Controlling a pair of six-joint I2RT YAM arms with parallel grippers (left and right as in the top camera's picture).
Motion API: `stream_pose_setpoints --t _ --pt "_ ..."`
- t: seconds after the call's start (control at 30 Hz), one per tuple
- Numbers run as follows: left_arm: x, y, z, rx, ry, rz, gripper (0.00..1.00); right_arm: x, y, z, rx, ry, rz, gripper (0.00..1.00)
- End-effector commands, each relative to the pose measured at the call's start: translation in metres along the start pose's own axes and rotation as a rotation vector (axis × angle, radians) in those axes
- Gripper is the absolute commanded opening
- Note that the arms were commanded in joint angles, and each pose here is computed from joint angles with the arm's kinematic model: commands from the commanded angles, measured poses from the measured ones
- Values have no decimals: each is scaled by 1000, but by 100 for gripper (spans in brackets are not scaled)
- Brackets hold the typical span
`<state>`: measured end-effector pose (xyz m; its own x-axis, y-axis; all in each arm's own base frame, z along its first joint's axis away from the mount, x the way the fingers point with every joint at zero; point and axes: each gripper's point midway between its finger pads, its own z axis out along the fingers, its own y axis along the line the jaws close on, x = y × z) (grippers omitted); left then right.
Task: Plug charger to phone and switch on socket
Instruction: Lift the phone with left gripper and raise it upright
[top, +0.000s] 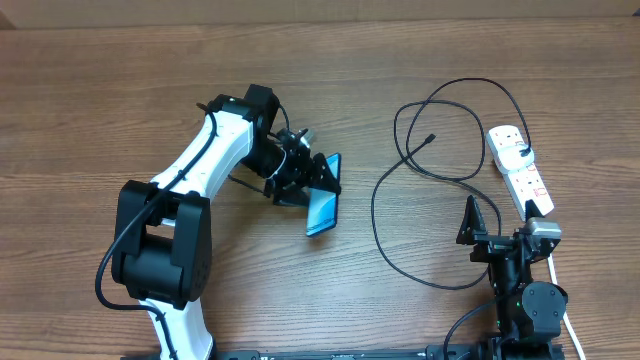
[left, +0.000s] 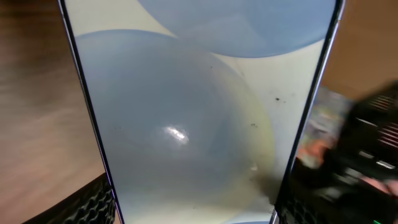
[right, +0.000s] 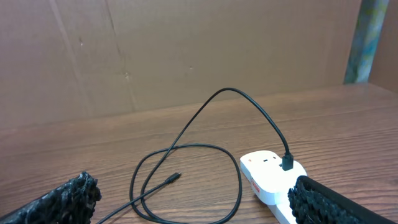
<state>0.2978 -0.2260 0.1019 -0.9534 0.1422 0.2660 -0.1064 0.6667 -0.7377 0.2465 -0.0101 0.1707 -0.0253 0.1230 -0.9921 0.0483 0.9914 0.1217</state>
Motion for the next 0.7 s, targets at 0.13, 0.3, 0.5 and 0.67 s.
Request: stream_pose_setpoints --t 0.13,0.3,0.5,0.67 --pt "14 -86 -23 476 85 53 64 3 -1 1 5 3 -2 100" --pt "19 -104 -35 605 122 26 62 3 -1 1 5 3 -2 100" --pt "19 -113 -41 658 166 -61 61 3 -1 1 5 3 -2 100" --pt "19 -113 -42 655 177 -96 62 3 -1 1 5 3 -2 100"
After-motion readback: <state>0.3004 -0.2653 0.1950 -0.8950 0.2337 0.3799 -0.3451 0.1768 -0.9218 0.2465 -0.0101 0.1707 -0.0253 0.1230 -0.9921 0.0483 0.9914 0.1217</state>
